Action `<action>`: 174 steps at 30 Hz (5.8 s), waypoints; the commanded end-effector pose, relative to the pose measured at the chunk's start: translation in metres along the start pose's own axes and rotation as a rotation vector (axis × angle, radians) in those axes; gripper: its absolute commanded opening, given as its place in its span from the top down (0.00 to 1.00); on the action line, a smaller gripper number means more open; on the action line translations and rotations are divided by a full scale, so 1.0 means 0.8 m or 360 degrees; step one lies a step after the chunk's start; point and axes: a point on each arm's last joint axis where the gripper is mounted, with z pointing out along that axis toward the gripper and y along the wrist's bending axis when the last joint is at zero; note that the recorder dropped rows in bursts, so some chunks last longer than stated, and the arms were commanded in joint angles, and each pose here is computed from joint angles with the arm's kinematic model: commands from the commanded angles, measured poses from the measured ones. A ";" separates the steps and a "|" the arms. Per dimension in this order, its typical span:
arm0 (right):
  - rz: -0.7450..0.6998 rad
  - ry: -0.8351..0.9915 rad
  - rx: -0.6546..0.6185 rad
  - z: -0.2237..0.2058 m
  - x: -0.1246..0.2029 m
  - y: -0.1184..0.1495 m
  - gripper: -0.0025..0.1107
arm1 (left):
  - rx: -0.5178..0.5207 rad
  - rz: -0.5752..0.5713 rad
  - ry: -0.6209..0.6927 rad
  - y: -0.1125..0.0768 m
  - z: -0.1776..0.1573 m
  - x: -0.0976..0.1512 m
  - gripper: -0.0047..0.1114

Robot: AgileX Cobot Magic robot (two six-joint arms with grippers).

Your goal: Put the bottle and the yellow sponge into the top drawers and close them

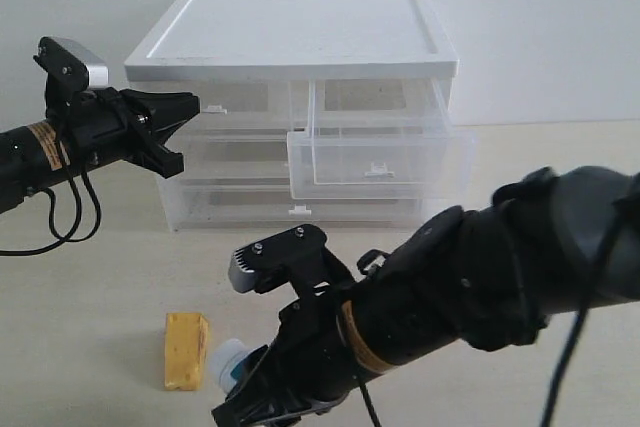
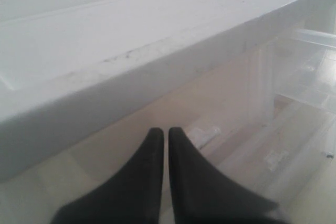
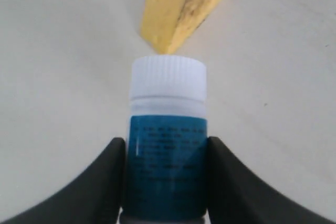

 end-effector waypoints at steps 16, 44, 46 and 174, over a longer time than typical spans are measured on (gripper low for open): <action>-0.0489 -0.1129 0.1065 -0.264 -0.078 0.023 0.98 | -0.0022 -0.0019 0.0002 0.001 0.002 0.001 0.93; -0.1407 -0.0176 0.1552 -0.169 -0.130 -0.049 0.80 | -0.0022 -0.0019 0.0002 0.001 0.002 0.001 0.93; -0.1409 -0.0186 0.1542 -0.169 -0.130 -0.048 0.67 | -0.0022 -0.0019 0.0002 0.001 0.002 0.001 0.93; -0.0218 -0.0717 0.0859 -0.104 -0.113 -0.145 0.98 | -0.0023 -0.0024 0.0001 0.002 0.003 0.000 0.93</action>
